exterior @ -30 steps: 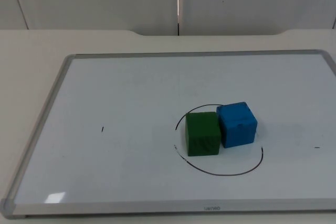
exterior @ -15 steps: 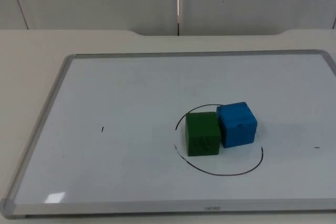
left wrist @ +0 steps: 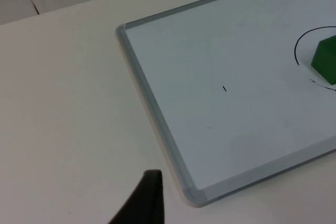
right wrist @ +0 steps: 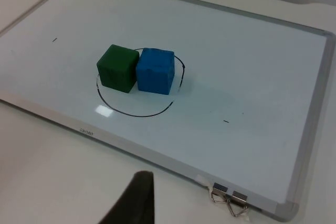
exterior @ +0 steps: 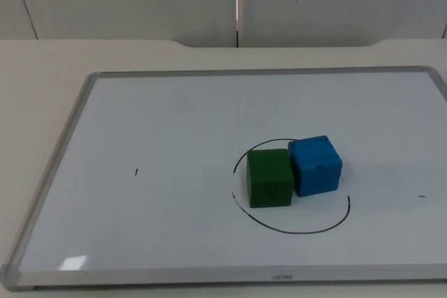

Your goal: Push the two cubes into the marked area.

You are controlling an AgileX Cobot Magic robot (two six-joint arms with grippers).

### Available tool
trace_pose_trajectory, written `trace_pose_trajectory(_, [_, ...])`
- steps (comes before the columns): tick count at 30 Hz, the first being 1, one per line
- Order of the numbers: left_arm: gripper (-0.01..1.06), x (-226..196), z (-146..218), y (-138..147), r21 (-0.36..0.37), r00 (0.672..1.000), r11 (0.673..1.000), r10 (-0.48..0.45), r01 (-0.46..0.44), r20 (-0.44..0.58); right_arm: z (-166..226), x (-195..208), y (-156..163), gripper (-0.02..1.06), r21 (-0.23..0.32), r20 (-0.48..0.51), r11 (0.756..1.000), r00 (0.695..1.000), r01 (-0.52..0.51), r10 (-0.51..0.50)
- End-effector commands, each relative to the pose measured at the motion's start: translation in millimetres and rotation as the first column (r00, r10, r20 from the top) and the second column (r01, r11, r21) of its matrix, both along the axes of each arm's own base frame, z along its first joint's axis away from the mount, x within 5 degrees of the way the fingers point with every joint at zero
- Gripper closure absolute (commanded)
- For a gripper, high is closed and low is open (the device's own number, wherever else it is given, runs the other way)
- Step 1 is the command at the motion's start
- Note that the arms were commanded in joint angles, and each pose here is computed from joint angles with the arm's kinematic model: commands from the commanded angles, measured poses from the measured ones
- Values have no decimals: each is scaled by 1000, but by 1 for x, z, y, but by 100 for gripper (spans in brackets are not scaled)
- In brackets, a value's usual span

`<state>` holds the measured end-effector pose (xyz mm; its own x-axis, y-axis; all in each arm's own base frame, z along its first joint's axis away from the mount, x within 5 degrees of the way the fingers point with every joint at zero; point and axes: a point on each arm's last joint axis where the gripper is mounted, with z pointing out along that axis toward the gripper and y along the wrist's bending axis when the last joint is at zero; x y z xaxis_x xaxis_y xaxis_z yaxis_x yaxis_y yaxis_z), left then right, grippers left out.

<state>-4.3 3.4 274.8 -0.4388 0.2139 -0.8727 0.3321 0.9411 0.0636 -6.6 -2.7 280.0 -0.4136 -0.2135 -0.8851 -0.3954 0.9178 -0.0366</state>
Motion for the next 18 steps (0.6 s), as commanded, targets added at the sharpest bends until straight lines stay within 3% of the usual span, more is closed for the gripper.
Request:
trace_pose_trajectory(1, [0,1,0,0,-4,1000,1000,5,-5,12,0,0,0,-1,2,4,1000,1000,5,-5])
trace_pose_trajectory(12, [0,1,0,0,-4,1000,1000,8,-8,12,0,0,0,-1,2,4,1000,1000,5,-5])
trace_pose_trajectory(18, [0,0,0,0,-2,998,998,63,-63,12,0,0,0,-1,2,4,1000,1000,5,-5])
